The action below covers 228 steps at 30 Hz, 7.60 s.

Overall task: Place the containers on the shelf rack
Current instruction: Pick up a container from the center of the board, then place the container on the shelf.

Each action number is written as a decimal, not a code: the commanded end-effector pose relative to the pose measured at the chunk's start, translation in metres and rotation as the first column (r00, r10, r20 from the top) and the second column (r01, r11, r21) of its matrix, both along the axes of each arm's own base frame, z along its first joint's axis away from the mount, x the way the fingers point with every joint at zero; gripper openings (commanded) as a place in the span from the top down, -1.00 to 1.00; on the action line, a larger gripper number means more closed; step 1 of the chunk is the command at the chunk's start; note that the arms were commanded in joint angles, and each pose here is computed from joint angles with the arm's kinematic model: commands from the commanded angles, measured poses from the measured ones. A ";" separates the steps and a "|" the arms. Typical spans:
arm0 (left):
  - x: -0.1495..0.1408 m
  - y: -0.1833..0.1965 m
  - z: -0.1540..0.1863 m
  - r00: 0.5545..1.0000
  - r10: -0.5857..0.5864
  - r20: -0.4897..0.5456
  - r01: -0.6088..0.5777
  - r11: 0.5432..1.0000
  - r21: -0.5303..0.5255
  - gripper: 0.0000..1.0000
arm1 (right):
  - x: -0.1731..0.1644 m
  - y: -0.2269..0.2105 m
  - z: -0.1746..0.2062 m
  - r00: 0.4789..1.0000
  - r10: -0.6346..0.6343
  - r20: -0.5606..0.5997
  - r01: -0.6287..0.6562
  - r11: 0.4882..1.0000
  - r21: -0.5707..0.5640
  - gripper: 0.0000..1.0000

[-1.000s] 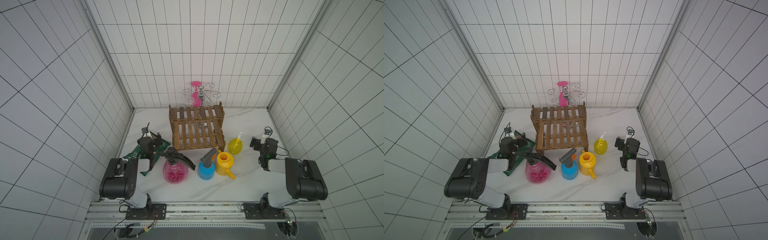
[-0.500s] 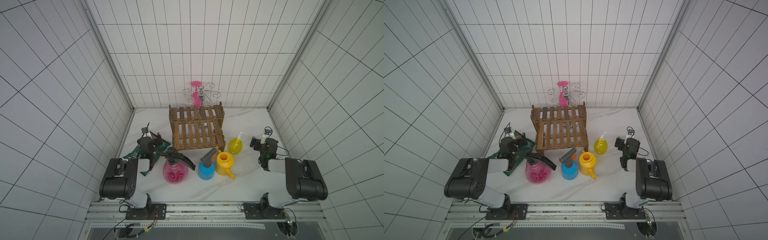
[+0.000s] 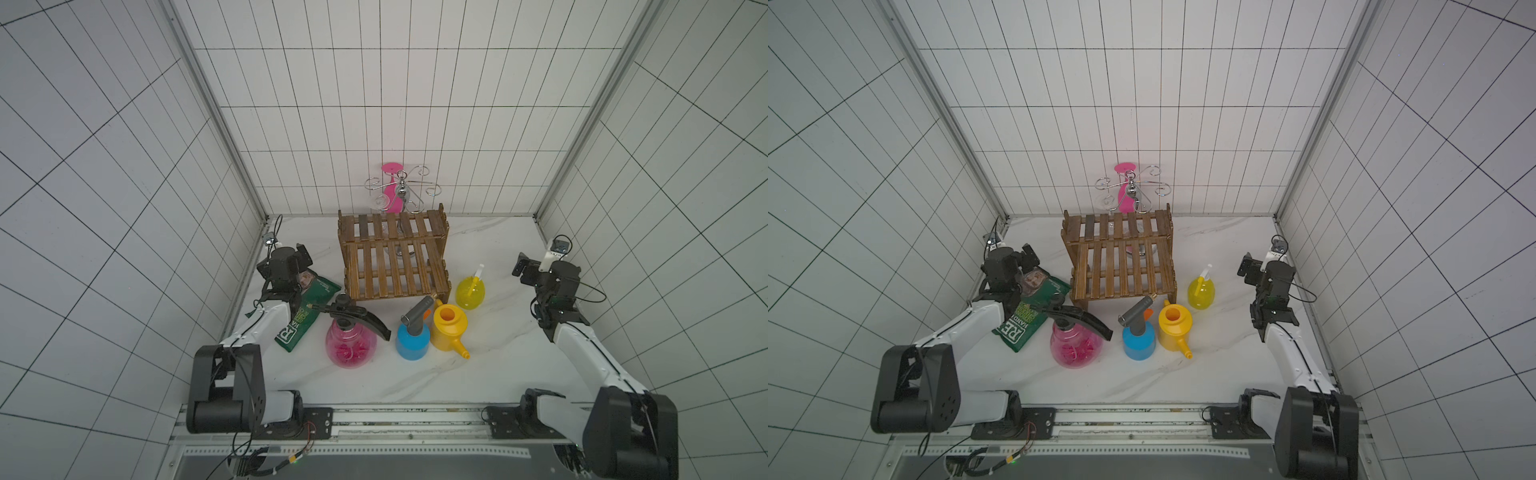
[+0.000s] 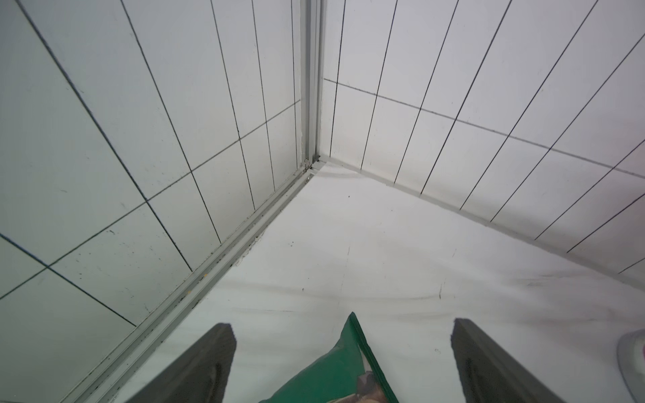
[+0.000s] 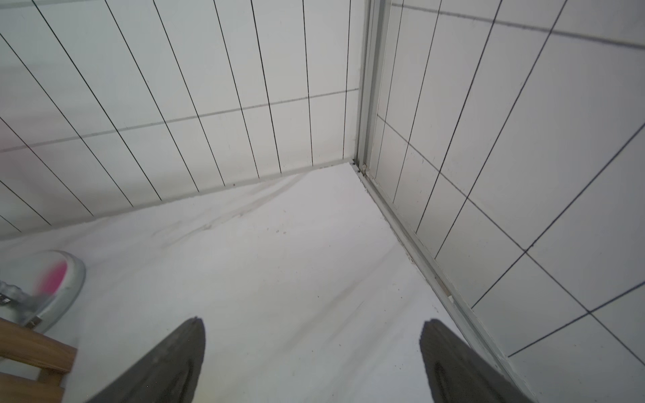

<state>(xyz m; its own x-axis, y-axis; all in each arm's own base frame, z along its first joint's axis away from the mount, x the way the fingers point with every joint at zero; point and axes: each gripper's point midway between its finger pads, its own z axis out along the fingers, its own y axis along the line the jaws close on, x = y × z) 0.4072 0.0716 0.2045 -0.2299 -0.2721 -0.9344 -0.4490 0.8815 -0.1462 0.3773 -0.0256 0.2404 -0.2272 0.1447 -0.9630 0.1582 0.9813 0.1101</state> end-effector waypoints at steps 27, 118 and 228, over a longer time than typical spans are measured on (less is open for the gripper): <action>-0.088 -0.119 0.182 0.852 -0.383 0.357 0.512 0.755 -0.410 -0.96 | -0.158 0.278 0.157 0.232 0.949 0.212 -0.972 0.220 0.078 -0.98; -0.197 -0.105 0.179 0.799 -0.442 0.407 0.542 0.823 -0.170 -0.97 | -0.252 0.470 0.007 -0.269 0.897 -0.350 -0.961 -0.273 0.037 0.48; -0.208 -0.083 0.184 0.846 -0.355 0.399 0.442 0.885 -0.150 -0.97 | -0.159 0.375 0.192 0.072 0.970 -0.234 -0.991 0.042 -0.131 -0.98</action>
